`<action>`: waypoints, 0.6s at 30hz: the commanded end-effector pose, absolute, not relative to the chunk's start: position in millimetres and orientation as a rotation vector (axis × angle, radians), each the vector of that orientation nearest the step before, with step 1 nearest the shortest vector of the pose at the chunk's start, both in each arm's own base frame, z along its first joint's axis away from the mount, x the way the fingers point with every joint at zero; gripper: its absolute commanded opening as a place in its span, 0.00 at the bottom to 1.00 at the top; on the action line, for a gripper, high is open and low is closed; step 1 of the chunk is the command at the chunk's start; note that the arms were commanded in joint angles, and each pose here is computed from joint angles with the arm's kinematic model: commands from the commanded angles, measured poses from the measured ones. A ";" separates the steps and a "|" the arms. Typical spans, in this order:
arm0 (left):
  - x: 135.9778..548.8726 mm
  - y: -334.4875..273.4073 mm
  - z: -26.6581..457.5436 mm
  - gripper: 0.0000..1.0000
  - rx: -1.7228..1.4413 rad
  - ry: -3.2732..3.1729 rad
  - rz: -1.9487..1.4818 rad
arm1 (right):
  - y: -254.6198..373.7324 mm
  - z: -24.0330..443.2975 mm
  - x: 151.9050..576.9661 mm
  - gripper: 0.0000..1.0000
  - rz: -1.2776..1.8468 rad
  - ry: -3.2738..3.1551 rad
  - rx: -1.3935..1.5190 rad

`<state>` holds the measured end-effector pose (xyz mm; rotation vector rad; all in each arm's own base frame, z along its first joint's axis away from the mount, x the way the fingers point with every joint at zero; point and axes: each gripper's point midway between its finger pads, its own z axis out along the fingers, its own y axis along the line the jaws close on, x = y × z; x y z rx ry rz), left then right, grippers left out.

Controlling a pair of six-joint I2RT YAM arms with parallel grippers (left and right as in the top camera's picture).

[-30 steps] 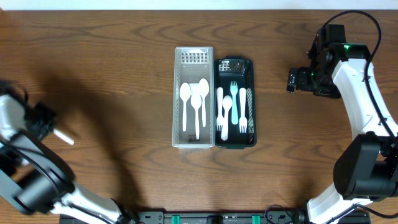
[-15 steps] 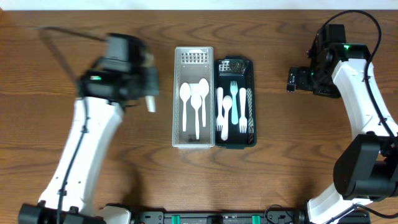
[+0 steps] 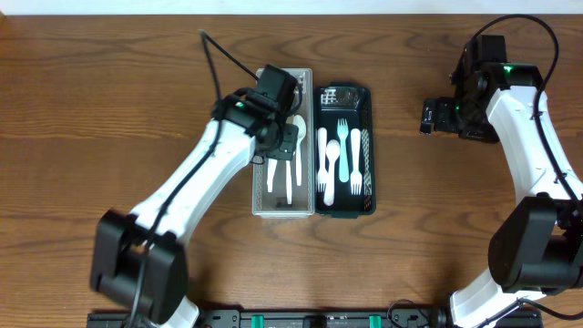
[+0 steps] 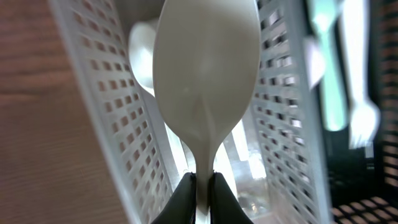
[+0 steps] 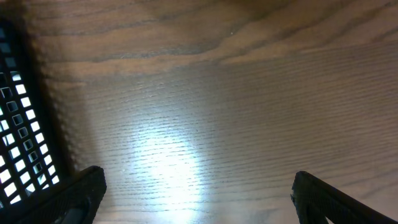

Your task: Pack container

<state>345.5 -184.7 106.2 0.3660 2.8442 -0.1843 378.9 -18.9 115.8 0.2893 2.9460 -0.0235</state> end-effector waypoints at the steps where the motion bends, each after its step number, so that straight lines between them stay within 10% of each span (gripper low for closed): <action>1: 347.3 -183.7 97.0 0.06 0.349 2.867 -0.161 | -21.2 113.3 378.3 0.99 -0.041 2.952 0.281; 10: 365.0 -188.7 129.1 0.88 0.426 2.754 -0.159 | -22.7 114.3 383.3 0.99 -0.051 2.932 0.271; 18: 409.5 -155.5 200.9 0.98 0.263 2.571 -0.136 | -12.2 151.9 428.2 0.99 -0.038 2.703 0.144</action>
